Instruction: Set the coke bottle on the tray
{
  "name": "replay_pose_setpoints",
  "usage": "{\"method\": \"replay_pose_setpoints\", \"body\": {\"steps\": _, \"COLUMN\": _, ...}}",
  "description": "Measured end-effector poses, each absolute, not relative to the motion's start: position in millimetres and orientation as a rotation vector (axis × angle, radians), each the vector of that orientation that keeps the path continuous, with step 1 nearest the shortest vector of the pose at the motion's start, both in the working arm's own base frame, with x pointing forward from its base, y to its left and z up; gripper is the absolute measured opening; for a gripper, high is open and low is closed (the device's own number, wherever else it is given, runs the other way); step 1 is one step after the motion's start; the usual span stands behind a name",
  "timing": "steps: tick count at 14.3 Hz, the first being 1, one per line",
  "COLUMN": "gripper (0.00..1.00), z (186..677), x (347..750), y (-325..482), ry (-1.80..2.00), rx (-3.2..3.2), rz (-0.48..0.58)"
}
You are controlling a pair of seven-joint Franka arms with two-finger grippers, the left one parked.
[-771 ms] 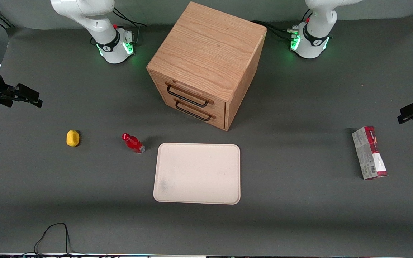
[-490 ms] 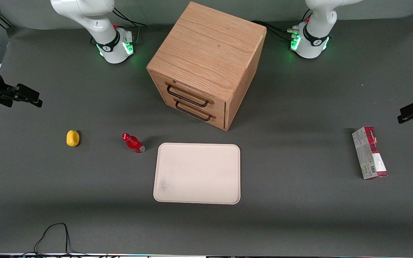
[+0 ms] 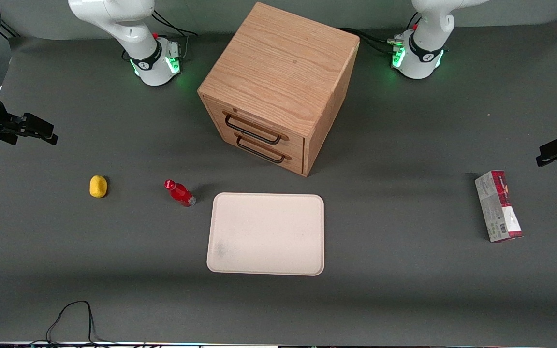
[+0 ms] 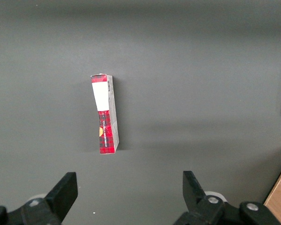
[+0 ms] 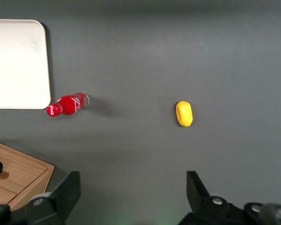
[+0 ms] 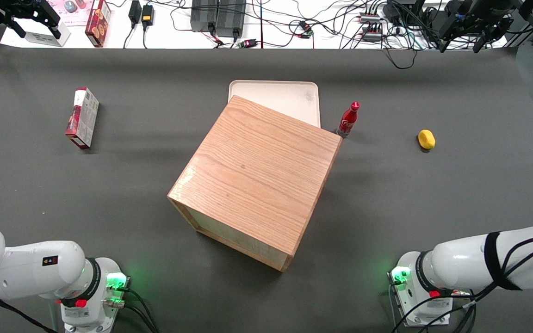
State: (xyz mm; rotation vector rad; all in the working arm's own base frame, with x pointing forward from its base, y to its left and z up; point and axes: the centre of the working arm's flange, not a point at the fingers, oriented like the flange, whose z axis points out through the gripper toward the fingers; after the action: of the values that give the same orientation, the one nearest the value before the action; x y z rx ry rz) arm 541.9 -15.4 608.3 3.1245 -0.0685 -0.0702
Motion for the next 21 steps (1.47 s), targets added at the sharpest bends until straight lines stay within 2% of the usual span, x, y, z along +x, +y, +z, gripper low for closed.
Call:
{"method": "replay_pose_setpoints", "body": {"steps": 7, "gripper": 1.0, "z": 601.4, "x": 543.4, "y": 8.7, "ry": 0.001, "rx": 3.123, "rz": -0.089}}
{"method": "replay_pose_setpoints", "body": {"steps": 12, "gripper": 1.0, "z": 587.8, "x": 558.3, "y": 44.9, "ry": 0.099, "rx": 3.117, "rz": -0.101}}
{"method": "replay_pose_setpoints", "body": {"steps": 16, "gripper": 1.0, "z": 573.3, "x": 574.6, "y": 96.3, "ry": 0.122, "rx": 3.122, "rz": -0.082}}
{"method": "replay_pose_setpoints", "body": {"steps": 21, "gripper": 1.0, "z": 562.3, "x": 572.9, "y": 153.7, "ry": 0.14, "rx": 3.122, "rz": -0.085}}
